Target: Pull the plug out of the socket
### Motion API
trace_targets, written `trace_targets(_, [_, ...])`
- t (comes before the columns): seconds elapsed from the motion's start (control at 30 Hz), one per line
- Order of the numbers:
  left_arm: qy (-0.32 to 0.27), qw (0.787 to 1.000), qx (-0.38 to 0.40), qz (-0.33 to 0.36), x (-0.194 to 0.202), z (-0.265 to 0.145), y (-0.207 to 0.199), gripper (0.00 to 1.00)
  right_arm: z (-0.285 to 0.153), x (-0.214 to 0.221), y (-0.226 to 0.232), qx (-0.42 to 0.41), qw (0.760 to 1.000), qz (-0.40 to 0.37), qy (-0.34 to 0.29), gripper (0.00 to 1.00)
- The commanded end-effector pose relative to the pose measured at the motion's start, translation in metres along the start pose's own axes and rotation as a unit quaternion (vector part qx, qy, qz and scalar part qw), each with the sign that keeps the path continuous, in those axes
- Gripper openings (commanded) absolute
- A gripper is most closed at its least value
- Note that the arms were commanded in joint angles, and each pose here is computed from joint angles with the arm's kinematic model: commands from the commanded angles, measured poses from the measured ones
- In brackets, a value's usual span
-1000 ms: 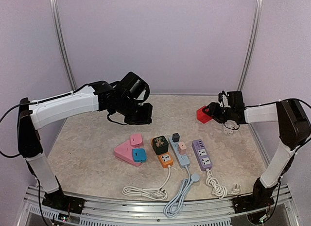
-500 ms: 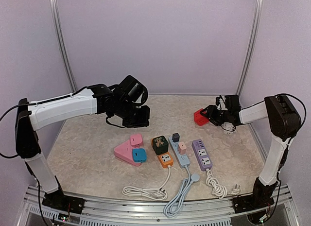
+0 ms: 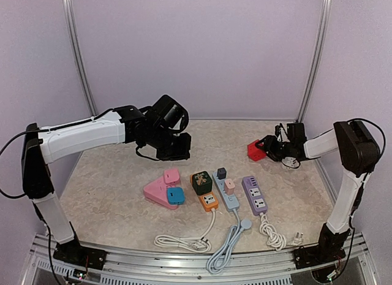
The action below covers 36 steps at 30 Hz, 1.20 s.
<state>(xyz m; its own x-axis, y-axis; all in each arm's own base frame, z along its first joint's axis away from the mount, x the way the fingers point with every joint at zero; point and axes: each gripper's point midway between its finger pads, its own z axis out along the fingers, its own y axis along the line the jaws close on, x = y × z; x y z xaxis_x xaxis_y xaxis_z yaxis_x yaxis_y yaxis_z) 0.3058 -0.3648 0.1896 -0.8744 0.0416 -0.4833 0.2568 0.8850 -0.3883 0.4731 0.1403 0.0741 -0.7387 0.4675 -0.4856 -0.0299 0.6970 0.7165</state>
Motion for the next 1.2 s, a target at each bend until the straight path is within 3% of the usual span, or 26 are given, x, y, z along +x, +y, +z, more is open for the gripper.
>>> trace_targets(0.0, [-0.003,1.000,0.007,0.010,-0.003,0.001,-0.009,0.00,-0.004,0.001,-0.008,0.010,1.000,-0.005,-0.004,0.66])
trace_targets(0.1, [-0.001,1.000,0.007,0.012,-0.002,0.003,-0.009,0.00,-0.007,0.002,-0.013,0.023,1.000,-0.006,-0.004,0.77])
trace_targets(0.27, [0.000,1.000,0.006,0.016,-0.003,0.005,-0.010,0.00,-0.011,0.002,-0.018,0.045,0.999,-0.015,-0.005,0.83])
trace_targets(0.8, [0.007,1.000,0.008,0.021,-0.003,0.013,-0.012,0.00,-0.040,-0.010,-0.034,0.151,0.987,-0.054,-0.016,0.89])
trace_targets(1.17, [0.009,1.000,0.005,0.022,-0.002,0.015,-0.010,0.00,-0.056,-0.010,-0.046,0.201,0.977,-0.064,-0.017,0.88])
